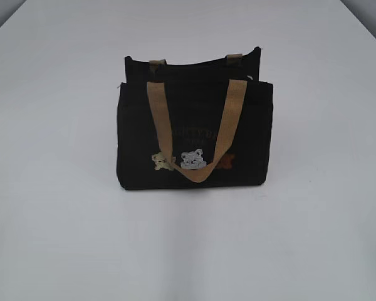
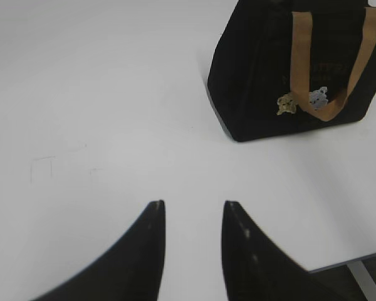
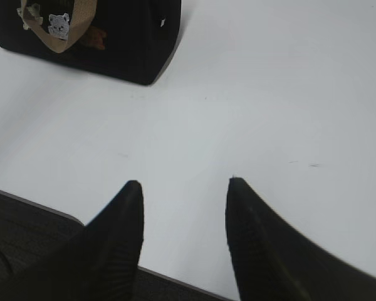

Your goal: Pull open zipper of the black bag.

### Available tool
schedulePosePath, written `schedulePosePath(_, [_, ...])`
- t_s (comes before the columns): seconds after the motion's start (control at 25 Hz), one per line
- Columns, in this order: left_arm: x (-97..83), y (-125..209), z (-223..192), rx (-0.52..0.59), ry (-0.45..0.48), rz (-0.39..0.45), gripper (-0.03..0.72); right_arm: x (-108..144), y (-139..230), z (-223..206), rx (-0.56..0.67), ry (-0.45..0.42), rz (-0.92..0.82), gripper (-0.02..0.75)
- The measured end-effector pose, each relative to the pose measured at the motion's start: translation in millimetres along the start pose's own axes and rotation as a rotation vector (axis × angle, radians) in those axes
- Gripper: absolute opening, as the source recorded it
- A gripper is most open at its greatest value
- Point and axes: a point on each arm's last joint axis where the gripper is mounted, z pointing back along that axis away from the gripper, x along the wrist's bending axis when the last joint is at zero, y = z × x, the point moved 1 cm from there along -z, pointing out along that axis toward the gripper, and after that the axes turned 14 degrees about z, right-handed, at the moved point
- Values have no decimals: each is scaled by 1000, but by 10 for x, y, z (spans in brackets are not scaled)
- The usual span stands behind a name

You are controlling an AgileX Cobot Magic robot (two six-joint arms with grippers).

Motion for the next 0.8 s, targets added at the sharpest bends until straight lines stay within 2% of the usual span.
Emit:
schedulePosePath(0.2, [0, 0, -1, -3, -12, 5, 235, 1, -2, -1, 3, 11, -10, 337])
schedulePosePath(0.44, [0, -7, -14, -37, -153, 71, 235, -9, -8, -17, 53, 159, -99, 333])
schedulePosePath(0.8, [0, -7, -14, -37, -156, 72, 235, -9, -8, -18, 55, 165, -103, 329])
